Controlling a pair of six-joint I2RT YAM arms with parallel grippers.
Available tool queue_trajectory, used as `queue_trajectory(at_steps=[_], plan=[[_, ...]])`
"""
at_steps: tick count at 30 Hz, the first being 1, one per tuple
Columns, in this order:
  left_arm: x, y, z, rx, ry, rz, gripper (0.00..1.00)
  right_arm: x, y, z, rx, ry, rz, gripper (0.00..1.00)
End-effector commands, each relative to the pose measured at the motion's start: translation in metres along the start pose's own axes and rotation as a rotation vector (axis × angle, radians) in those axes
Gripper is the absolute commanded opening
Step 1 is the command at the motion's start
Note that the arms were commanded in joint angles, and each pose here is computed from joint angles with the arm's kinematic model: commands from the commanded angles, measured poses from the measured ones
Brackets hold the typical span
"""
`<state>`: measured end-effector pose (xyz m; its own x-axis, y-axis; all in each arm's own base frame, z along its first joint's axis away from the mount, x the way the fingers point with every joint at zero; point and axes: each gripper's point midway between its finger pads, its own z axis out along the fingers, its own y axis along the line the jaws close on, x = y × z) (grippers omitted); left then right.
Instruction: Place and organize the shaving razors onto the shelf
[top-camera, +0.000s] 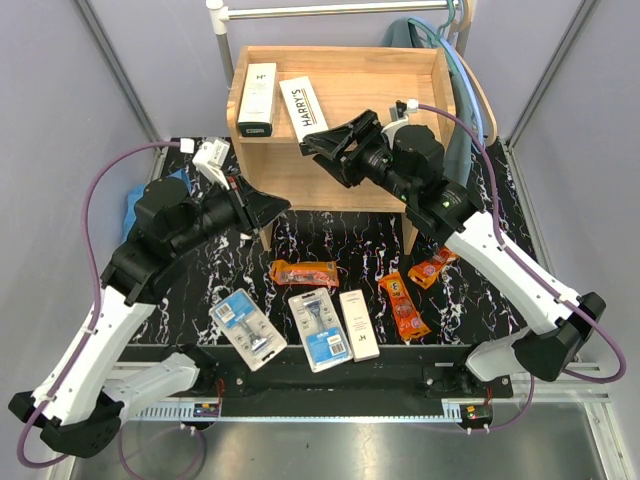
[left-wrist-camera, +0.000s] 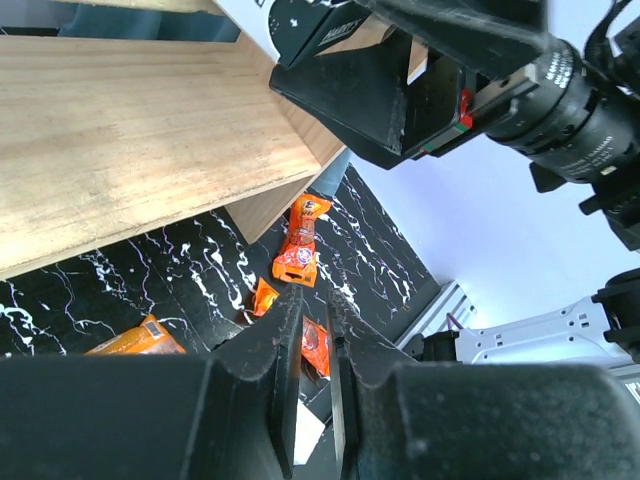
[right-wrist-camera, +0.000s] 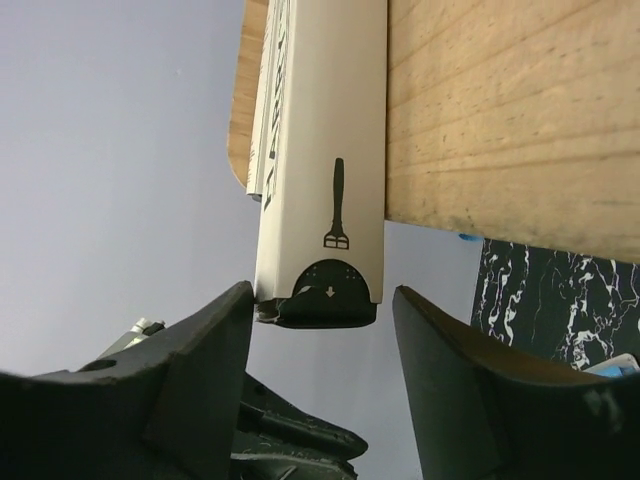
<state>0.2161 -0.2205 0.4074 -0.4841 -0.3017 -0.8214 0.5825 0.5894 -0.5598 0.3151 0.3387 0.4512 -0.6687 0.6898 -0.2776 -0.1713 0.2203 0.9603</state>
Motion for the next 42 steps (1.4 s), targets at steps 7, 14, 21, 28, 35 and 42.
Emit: queue_trajectory(at_steps=[7,14,21,28,35,42], plan=[[0.003,0.002,-0.005,0.006,-0.022,0.021,0.18,-0.026,0.03,-0.01,-0.08,-0.111,0.006,0.52],[0.012,0.008,-0.005,-0.005,-0.011,0.014,0.19,-0.023,0.036,-0.003,-0.102,-0.089,0.01,0.44],[0.018,0.011,-0.008,-0.011,-0.008,0.014,0.19,-0.016,0.038,0.013,-0.113,-0.045,0.015,0.43],[0.02,0.014,-0.009,-0.02,-0.01,0.017,0.2,-0.011,0.045,0.025,-0.146,-0.01,0.03,0.46],[0.023,0.017,-0.01,-0.024,-0.006,0.017,0.2,-0.007,0.053,0.039,-0.173,0.019,0.035,0.49],[0.024,0.018,-0.013,-0.034,-0.008,0.024,0.2,-0.001,0.047,0.051,-0.167,0.052,0.062,0.54]])
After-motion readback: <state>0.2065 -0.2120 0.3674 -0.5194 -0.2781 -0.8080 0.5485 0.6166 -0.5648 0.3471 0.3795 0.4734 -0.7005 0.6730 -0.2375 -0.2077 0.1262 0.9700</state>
